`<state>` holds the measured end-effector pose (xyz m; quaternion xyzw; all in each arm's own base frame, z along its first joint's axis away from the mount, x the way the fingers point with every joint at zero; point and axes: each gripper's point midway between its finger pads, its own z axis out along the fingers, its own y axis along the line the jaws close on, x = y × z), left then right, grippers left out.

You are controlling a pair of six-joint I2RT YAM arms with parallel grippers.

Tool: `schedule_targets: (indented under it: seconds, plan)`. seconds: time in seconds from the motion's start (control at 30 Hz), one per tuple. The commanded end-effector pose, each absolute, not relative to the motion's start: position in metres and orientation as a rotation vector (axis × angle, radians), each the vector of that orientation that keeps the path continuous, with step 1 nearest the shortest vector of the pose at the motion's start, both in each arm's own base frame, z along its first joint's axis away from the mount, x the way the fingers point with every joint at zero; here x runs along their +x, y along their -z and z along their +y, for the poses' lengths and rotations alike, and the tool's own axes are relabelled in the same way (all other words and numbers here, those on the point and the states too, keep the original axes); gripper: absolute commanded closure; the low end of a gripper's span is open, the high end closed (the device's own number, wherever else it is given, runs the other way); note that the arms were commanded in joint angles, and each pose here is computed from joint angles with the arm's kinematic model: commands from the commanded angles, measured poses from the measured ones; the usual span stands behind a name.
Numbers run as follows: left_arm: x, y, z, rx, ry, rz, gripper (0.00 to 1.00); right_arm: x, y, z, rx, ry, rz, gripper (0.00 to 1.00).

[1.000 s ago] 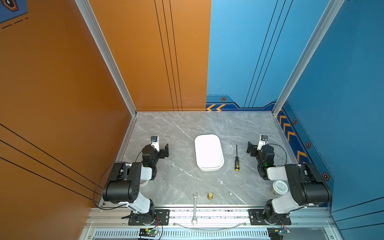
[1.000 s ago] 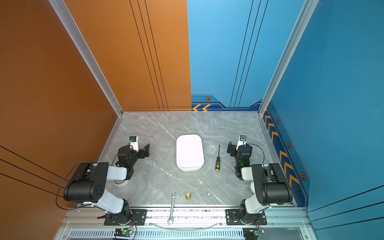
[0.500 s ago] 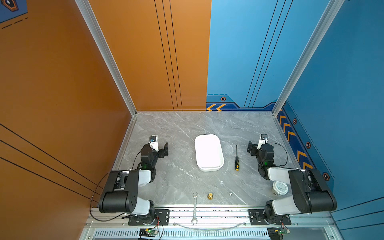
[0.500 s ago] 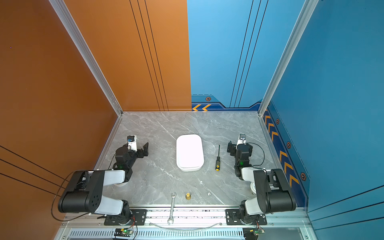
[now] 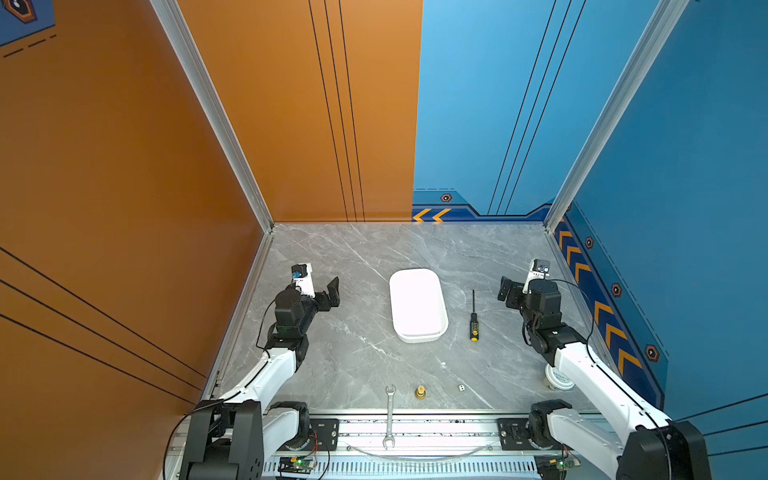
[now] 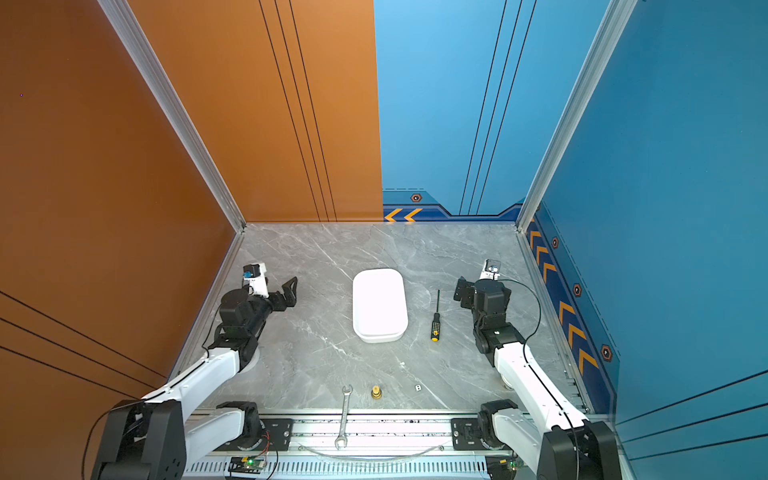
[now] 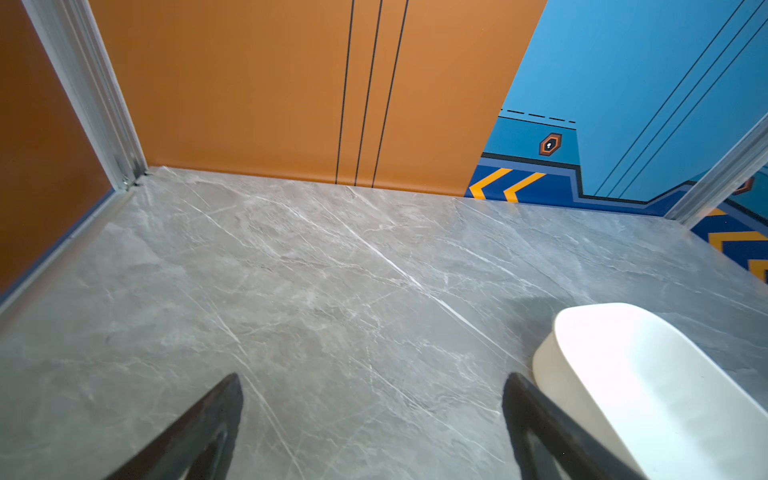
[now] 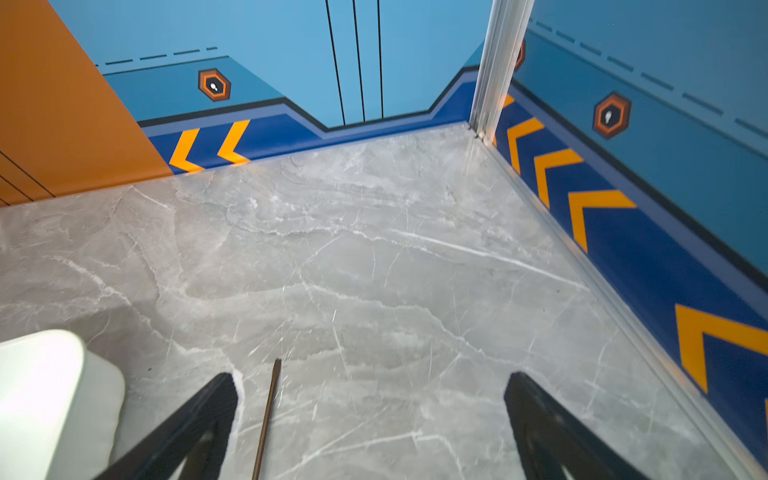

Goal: Put the screwdriver in the bin
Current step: 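Move the right gripper over the black-and-yellow screwdriver handle while the left arm shifts slightly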

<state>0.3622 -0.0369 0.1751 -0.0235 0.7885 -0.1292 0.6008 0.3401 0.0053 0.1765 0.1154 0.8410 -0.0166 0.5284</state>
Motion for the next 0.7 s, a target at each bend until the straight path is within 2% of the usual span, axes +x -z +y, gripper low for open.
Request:
schedule_targets:
  seconds: [0.0, 0.33, 0.67]
  plan:
    - [0.353, -0.158, -0.059, -0.145, 0.475, 1.957, 0.02, 0.315, -0.142, 0.024, 0.341, -0.100, 2.217, 0.01]
    - [0.335, -0.116, -0.106, -0.248, 0.609, 2.126, 0.02, 0.295, -0.085, 0.050, 0.353, -0.142, 2.435, 0.00]
    - [0.325, -0.082, -0.152, -0.120, 0.680, 2.272, 0.02, 0.289, -0.051, 0.087, 0.235, -0.125, 2.596, 0.01]
